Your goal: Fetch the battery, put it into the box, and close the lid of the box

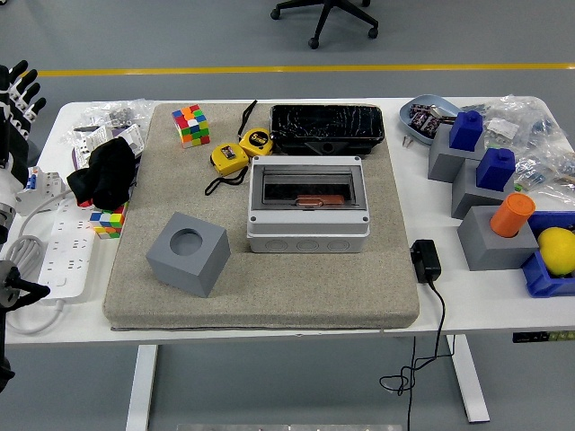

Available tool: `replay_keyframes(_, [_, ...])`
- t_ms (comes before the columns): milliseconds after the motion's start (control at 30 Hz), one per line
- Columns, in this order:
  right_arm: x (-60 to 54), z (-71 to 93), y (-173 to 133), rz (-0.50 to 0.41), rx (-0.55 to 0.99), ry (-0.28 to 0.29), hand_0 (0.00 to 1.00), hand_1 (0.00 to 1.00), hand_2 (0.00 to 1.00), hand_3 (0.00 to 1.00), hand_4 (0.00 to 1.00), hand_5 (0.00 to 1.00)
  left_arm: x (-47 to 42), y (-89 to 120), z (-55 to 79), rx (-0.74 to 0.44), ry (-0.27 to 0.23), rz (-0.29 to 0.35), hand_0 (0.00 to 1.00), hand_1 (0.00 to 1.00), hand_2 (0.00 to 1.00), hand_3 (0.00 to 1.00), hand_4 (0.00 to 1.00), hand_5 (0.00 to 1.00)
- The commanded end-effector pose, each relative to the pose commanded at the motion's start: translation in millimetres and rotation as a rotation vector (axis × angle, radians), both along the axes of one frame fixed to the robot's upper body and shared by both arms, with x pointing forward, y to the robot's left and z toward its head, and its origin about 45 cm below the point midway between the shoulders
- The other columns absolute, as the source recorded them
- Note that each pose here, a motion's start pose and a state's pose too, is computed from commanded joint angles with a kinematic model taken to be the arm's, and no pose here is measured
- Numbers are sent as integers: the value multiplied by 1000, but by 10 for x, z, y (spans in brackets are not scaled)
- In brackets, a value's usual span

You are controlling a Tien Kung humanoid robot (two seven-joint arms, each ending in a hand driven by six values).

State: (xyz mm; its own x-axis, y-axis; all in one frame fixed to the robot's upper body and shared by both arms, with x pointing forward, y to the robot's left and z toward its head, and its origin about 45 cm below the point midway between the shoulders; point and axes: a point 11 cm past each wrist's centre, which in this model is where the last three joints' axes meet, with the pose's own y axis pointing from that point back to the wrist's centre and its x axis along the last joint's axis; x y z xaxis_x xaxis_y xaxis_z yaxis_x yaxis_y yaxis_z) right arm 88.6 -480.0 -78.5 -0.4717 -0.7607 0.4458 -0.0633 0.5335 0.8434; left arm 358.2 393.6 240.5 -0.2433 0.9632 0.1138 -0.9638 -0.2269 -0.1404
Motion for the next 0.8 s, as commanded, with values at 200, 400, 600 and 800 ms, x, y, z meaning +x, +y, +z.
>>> replay_keyframes(200, [-9, -16, 31, -5, 2, -5, 888, 878, 843, 831, 998, 998, -91, 148, -178, 197, 103, 90, 998, 998, 998, 998, 998, 998])
replay_keyframes(400, [-51, -28, 40, -12, 3, 0, 887, 879, 843, 833, 998, 998, -153, 110, -345, 402, 188, 87, 998, 998, 998, 998, 998, 998])
replay_keyframes(600, [-50, -30, 44, -13, 2, -5, 887, 878, 843, 832, 998, 998, -141, -20, -488, 370, 226, 7, 998, 998, 998, 998, 998, 998])
replay_keyframes(800, [-52, -36, 55, -11, 4, -5, 888, 879, 843, 831, 998, 998, -129, -68, -494, 343, 226, -7, 998, 998, 998, 998, 998, 998])
